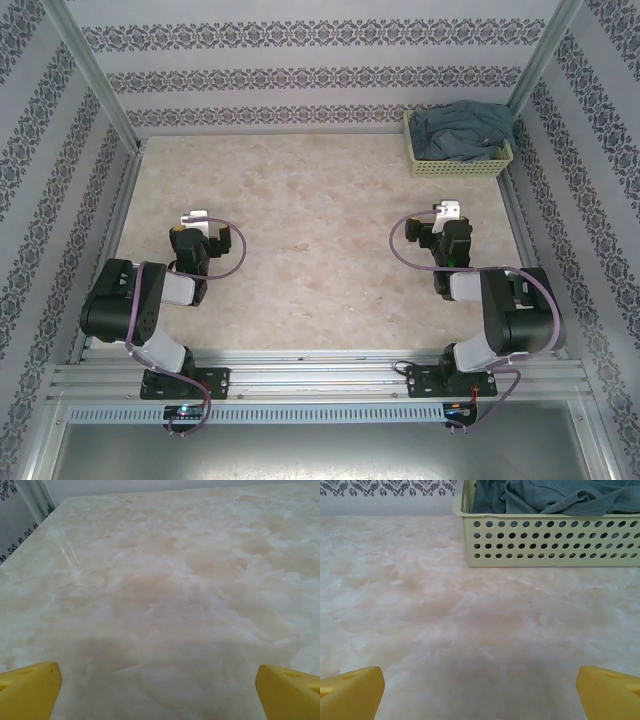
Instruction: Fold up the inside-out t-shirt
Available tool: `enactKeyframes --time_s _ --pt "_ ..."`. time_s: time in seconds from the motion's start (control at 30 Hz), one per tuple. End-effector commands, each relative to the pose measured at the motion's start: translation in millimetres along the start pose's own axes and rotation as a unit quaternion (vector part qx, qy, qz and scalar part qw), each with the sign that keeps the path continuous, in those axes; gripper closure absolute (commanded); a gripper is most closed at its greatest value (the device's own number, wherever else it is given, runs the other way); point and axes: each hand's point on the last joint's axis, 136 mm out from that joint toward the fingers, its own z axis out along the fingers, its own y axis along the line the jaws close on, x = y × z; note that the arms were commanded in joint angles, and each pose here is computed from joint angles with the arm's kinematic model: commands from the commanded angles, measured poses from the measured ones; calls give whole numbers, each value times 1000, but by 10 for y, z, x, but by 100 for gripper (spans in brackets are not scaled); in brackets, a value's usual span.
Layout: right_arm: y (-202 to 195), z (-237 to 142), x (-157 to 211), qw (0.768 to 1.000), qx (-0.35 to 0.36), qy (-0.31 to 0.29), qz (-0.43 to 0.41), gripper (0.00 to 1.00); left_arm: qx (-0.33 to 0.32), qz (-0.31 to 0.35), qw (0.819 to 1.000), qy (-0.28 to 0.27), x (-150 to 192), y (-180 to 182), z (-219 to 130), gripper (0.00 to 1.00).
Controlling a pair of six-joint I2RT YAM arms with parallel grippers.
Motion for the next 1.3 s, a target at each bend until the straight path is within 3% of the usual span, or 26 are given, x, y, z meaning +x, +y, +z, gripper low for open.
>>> enactKeyframes --time_s 0.0,1.03,1.17,1.27 --pt "48 18 -72 1000 -14 -12 0 2 -3 -12 999 -32 -181 26 9 0" --pt "50 19 -77 1000 -13 -12 0 2 -5 -15 999 -33 -183 44 1 0" --pt "131 -18 -135 999 -36 -19 -9 2 34 1 997 -76 -350 -72 -243 0" --pt "243 -121 -296 998 -50 -21 -31 2 21 11 995 -101 -552 -59 -467 0"
